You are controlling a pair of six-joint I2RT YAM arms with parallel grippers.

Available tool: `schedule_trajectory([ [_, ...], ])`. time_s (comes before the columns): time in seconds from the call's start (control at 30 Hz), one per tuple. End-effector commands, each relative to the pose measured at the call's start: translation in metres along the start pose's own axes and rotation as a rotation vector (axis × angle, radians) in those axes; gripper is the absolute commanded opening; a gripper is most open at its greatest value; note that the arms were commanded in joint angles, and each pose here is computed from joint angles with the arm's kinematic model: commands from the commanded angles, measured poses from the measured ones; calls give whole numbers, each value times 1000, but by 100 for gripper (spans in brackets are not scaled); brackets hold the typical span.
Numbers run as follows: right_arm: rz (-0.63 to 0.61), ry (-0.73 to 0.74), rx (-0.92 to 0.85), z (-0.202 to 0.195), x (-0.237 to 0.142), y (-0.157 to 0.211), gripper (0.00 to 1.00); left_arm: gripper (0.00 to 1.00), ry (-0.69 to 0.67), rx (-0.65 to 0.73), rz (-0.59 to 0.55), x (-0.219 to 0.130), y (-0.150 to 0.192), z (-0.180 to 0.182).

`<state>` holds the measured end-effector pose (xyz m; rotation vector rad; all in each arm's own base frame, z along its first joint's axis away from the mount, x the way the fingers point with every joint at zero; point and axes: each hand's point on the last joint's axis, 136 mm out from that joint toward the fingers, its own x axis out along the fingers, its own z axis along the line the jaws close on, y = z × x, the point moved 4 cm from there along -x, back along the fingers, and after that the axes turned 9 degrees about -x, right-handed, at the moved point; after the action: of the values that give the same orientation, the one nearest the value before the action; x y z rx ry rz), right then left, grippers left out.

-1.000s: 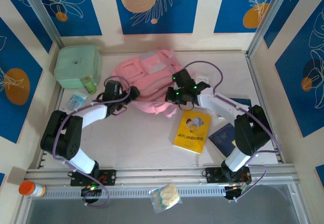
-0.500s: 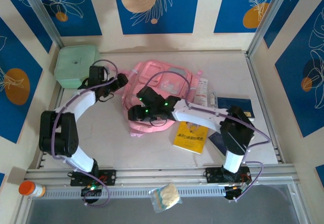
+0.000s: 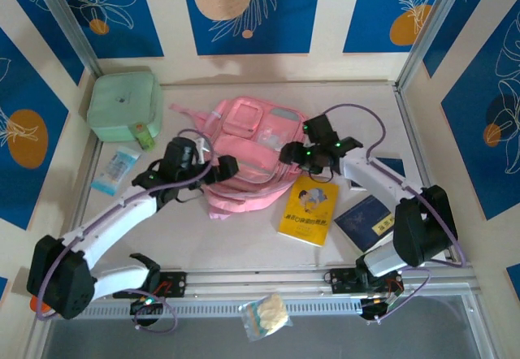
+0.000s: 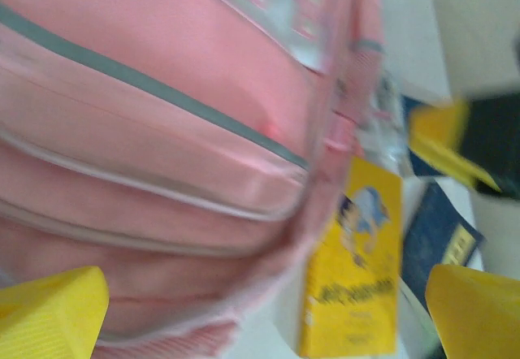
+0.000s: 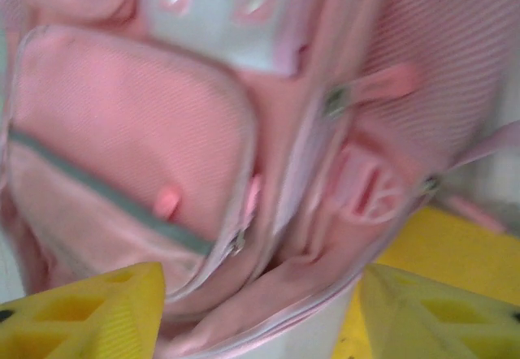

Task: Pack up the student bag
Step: Rotate the student bag at the center of the table.

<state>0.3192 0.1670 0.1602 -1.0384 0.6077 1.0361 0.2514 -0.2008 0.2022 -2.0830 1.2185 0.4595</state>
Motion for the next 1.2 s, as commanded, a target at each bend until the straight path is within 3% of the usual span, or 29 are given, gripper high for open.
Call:
schedule_trajectory([
  [0.0, 40, -14, 6, -18, 8, -8, 61, 100, -7, -9, 35, 5, 28, -12],
  [0.33, 55, 36, 98, -62, 53, -43, 59, 100, 83, 33, 154, 46, 99, -55],
  [0.5, 77, -10, 94, -60, 72, -50, 45, 99, 72, 16, 175, 68, 111, -45],
  [0.63, 64, -48, 90, -53, 71, -56, 22, 99, -100, 36, 120, 77, 99, -7],
  [0.8, 48, -95, 52, -36, 59, -59, 1, 99, -146, -43, 59, 81, 78, 33],
  [0.97, 55, -193, 24, 4, 35, -48, 0, 100, -247, -29, -66, 71, 25, 67],
  [1.17, 68, -193, -25, 56, 14, -5, 0, 99, -320, -33, -139, 66, -38, 99],
])
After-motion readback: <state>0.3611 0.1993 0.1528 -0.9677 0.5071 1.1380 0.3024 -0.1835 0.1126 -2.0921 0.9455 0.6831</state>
